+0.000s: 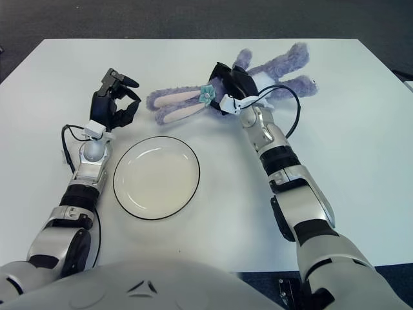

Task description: Put the doll into the plate.

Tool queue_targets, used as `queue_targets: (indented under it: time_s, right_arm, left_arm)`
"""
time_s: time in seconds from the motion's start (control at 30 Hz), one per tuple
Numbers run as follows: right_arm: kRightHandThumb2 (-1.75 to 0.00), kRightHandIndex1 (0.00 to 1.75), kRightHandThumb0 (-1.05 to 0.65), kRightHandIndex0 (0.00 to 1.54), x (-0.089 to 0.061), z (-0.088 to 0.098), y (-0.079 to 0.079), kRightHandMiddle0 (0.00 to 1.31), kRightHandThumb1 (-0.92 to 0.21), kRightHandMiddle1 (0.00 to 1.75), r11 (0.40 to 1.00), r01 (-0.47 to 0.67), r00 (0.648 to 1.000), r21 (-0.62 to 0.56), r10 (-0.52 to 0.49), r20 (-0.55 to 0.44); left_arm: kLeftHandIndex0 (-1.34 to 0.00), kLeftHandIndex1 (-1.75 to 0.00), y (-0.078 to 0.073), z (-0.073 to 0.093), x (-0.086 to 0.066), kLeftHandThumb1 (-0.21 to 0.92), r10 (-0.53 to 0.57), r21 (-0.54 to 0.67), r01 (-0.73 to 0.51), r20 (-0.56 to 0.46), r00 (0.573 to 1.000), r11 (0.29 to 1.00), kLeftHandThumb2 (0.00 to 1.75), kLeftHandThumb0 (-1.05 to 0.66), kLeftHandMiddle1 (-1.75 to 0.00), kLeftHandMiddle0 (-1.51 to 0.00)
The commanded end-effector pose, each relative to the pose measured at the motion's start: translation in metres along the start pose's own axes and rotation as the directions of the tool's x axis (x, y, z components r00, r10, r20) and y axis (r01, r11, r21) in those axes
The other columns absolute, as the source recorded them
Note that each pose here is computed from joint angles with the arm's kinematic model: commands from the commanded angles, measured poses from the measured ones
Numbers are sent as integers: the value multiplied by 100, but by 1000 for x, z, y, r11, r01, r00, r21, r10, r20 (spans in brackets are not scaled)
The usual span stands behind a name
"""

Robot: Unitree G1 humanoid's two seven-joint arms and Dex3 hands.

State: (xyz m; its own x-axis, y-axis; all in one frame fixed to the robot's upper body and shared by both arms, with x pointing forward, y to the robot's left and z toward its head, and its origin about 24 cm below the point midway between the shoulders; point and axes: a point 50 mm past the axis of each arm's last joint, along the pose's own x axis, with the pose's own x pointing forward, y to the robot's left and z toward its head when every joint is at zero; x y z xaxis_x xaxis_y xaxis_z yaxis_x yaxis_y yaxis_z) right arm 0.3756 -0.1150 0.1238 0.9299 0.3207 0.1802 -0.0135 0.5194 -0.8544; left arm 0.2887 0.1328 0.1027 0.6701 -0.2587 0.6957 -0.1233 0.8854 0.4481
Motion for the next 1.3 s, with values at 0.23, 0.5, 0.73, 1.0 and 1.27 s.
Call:
queue_targets:
  time_s: [0.23,0.5,0.73,1.0,1.27]
  right_arm:
    - [-114,175,43,50,15,21,14,55,-45,175,999,-31,999,10,31,18]
    - [-114,175,43,50,25,31,19,55,-45,175,997,-63,998,43,62,27]
    - [-115,175,43,51,29,33,24,55,-44,175,994,-66,997,89,62,42]
    - [-117,175,43,52,30,39,30,55,-43,175,992,-57,997,116,51,55]
    - [-118,175,44,52,31,43,32,56,-42,175,990,-66,996,126,58,67]
  left_arm:
    - [-22,-76,-6,9,-24,92,-37,-15,38,13,999,999,6,-58,-17,-44]
    - [-23,-71,-8,13,-26,92,-58,-2,58,32,998,998,1,-59,-7,-46]
    - [-22,-68,-8,15,-26,92,-61,-3,61,36,997,998,1,-58,-5,-45]
    - [-24,-63,-10,19,-26,92,-59,-11,60,43,997,998,1,-58,-2,-45]
    - [-26,-60,-10,20,-25,92,-53,-15,54,43,998,998,1,-56,-2,-44]
